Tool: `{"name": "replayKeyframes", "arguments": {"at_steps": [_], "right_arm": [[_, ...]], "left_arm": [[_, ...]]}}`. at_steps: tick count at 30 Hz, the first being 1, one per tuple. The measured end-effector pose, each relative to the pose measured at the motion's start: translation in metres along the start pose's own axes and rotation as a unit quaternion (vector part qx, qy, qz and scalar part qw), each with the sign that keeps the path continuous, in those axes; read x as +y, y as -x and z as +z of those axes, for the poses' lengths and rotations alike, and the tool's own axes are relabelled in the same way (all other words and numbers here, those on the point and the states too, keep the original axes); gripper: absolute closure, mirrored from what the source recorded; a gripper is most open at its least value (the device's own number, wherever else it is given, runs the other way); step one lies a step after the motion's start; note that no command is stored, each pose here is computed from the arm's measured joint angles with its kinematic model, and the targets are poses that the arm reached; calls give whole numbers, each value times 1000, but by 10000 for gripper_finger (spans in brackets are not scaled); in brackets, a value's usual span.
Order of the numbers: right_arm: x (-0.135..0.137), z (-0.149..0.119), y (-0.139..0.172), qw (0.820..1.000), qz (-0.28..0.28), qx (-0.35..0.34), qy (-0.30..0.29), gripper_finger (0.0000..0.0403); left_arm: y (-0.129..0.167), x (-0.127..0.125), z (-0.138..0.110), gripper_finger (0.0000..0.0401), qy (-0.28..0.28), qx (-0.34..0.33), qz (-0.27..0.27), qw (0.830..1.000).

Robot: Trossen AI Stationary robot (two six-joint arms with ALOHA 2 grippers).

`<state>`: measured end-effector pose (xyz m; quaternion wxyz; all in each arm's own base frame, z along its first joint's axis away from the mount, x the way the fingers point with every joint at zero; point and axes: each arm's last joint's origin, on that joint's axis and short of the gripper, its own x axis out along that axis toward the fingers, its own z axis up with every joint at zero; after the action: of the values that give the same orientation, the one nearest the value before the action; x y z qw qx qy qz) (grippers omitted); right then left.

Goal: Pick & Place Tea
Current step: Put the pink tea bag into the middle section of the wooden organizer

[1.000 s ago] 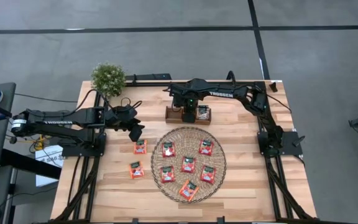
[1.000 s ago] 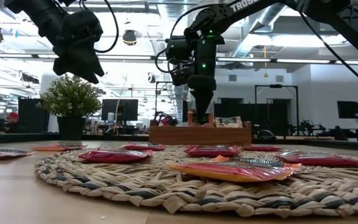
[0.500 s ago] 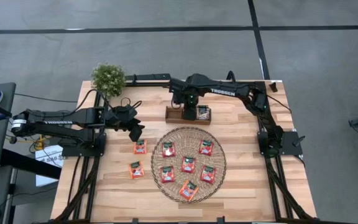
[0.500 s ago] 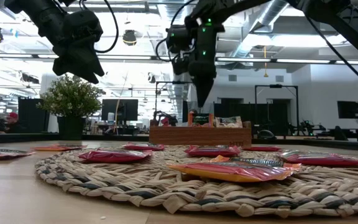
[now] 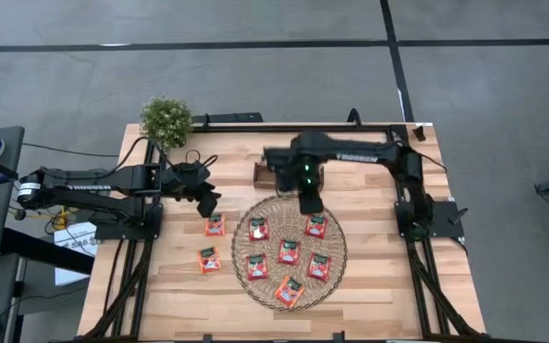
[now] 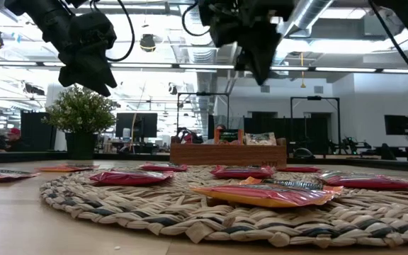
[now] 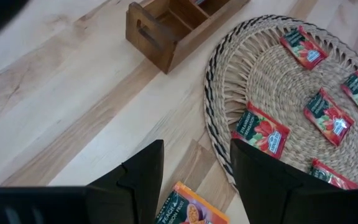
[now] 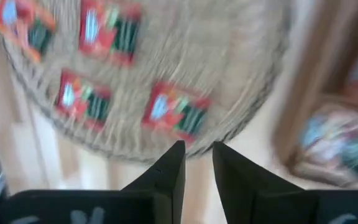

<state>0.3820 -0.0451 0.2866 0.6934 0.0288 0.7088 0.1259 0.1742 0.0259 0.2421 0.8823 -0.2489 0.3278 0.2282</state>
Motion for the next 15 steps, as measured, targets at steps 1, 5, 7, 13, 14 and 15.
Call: {"name": "replayKeyframes", "arguments": {"at_steps": [1, 5, 7, 13, 14, 15], "right_arm": [[5, 0, -6, 1000, 4, 5, -1, 329], [30, -14, -18, 999, 14, 32, 4, 329], [42, -21, -28, 999, 19, 35, 5, 329], [72, -42, -53, 1000, 12, -4, -16, 329], [77, -45, -56, 1000, 11, -11, -20, 329], [81, -47, -59, 999, 9, -18, -27, 329]], "left_arm": [[0, 0, 0, 224, 0, 0, -1, 1000], [0, 0, 0, 224, 0, 1, 0, 1000], [0, 0, 0, 224, 0, 2, 0, 1000], [0, 0, 0, 224, 6, 1, -1, 1000], [0, 0, 0, 224, 7, 0, -2, 1000], [0, -1, 1, 224, 9, -2, -6, 1000]]}}
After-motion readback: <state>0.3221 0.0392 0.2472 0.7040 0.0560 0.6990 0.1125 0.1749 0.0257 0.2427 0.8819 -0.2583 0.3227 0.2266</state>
